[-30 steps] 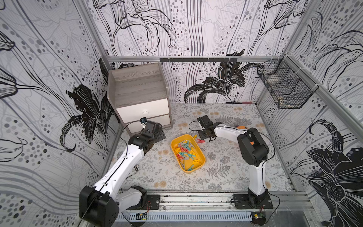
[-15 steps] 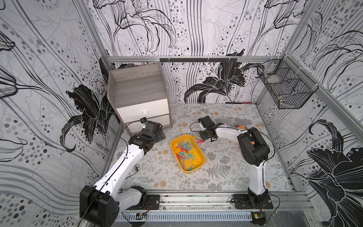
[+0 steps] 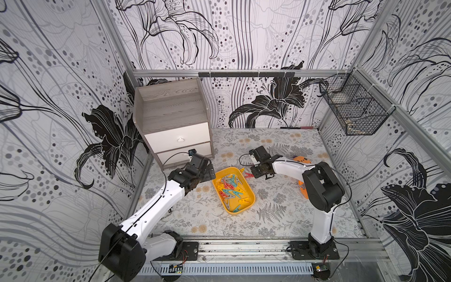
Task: Put the clothespins into the storage box
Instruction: Pick up the clothespin from the center of the board, then place the clothespin in the storage box.
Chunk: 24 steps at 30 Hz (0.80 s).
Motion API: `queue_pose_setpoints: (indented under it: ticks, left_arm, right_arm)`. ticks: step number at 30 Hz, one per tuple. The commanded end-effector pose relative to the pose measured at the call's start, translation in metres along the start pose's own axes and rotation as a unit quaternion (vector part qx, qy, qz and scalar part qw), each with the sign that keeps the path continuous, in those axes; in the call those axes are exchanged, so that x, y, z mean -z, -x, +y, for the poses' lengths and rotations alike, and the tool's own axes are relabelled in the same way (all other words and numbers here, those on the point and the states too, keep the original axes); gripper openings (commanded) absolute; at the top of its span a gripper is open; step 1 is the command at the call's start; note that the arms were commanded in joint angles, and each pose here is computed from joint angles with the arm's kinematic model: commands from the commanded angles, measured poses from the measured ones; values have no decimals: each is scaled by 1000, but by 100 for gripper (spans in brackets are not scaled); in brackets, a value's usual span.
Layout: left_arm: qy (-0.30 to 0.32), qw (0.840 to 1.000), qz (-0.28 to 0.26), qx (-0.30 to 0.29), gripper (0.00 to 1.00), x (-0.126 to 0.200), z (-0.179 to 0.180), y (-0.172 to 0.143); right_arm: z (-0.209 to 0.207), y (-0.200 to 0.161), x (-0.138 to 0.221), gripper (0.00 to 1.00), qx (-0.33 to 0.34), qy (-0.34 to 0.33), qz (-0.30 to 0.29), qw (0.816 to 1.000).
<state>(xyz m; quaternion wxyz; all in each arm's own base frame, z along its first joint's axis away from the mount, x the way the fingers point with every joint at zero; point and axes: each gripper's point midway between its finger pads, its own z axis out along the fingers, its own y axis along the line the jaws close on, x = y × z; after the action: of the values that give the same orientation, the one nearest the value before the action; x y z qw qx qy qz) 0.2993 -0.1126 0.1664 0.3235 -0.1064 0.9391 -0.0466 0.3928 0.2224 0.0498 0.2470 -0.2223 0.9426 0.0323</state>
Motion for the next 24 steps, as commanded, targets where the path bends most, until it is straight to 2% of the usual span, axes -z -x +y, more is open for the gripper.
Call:
queue_pose_setpoints:
  ticks: [1,6,10,13,15,24]
  left_arm:
    - [-12,1000,13,-18,98,-8,-16,-18]
    - [-1,1000,24,2,98,-20,-6,-42]
    - [8,1000,17,21,97,-21,5,-48]
    - [15,999,12,28,97,-20,10,-49]
    - [18,999,12,31,97,-20,12,-50]
    - [23,999,1,35,97,-14,15,-40]
  right_arm:
    - [12,17,50,11,-29,31,-47,998]
    - [65,23,95,11,0,77,-82,994]
    - [112,15,102,11,8,101,-79,992]
    - [133,8,98,11,-12,115,-72,991]
    - [145,-6,78,11,-16,113,-45,992]
    - [157,-30,39,12,-35,101,-5,994]
